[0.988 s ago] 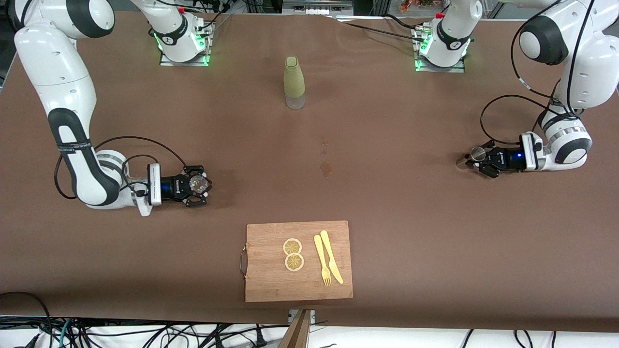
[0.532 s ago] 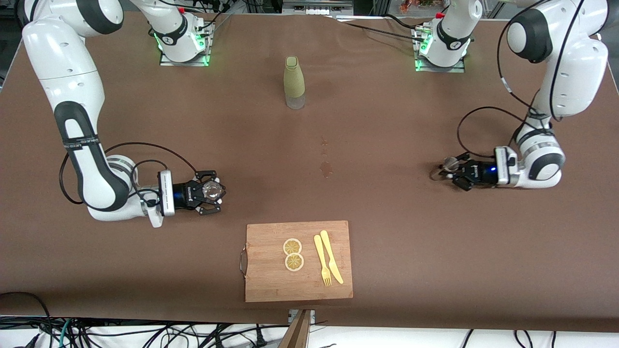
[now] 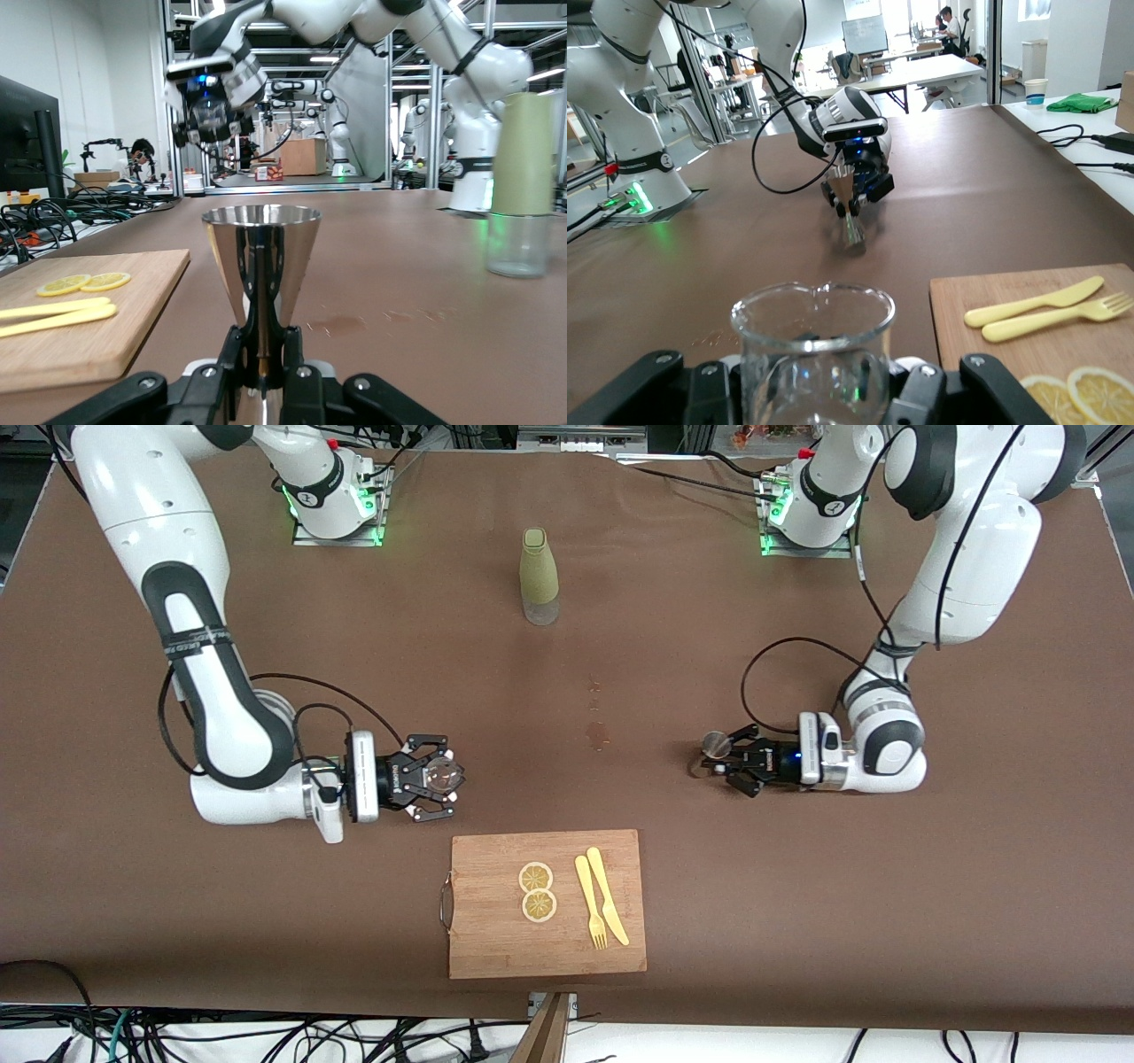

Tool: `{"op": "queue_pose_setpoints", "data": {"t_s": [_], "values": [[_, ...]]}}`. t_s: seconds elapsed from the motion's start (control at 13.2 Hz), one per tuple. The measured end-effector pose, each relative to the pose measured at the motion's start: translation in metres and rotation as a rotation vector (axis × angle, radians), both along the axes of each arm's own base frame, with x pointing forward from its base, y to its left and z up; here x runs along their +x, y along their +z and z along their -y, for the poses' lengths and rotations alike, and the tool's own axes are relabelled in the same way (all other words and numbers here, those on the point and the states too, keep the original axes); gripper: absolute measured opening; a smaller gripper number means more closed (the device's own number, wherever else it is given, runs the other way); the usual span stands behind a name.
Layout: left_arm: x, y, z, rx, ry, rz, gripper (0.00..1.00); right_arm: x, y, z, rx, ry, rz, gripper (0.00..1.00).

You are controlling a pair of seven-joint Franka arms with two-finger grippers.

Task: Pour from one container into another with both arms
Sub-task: 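Lift the glass cup with the right gripper while the left gripper brings the jigger, then raise the glass cup above the jigger with the right gripper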

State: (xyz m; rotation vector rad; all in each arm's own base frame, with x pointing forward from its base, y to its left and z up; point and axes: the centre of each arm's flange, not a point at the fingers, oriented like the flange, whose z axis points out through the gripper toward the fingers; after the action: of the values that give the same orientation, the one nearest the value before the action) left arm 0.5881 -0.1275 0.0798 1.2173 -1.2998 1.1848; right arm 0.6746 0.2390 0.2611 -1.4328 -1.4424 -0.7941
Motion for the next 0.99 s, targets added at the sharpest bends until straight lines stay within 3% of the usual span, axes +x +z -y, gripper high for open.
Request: {"op": "queue_pose_setpoints", "data": {"t_s": [0.38,0.61,0.99], "values": [[-0.009,0.001,0.088,0.019,0.035,-0.018,0.21,-0.009,0.022,-0.051,-0.073,-0.050,-0.011,0.12],[-0.018,0.000,0.130,0.048,0.076,-0.038,0.21,-0.014,0.027,-0.074,-0.156,-0.085,-0.013,0.12],[-0.030,-0.002,0.168,0.055,0.124,-0.068,0.21,-0.036,0.029,-0.126,-0.242,-0.072,0.021,0.12]]}}
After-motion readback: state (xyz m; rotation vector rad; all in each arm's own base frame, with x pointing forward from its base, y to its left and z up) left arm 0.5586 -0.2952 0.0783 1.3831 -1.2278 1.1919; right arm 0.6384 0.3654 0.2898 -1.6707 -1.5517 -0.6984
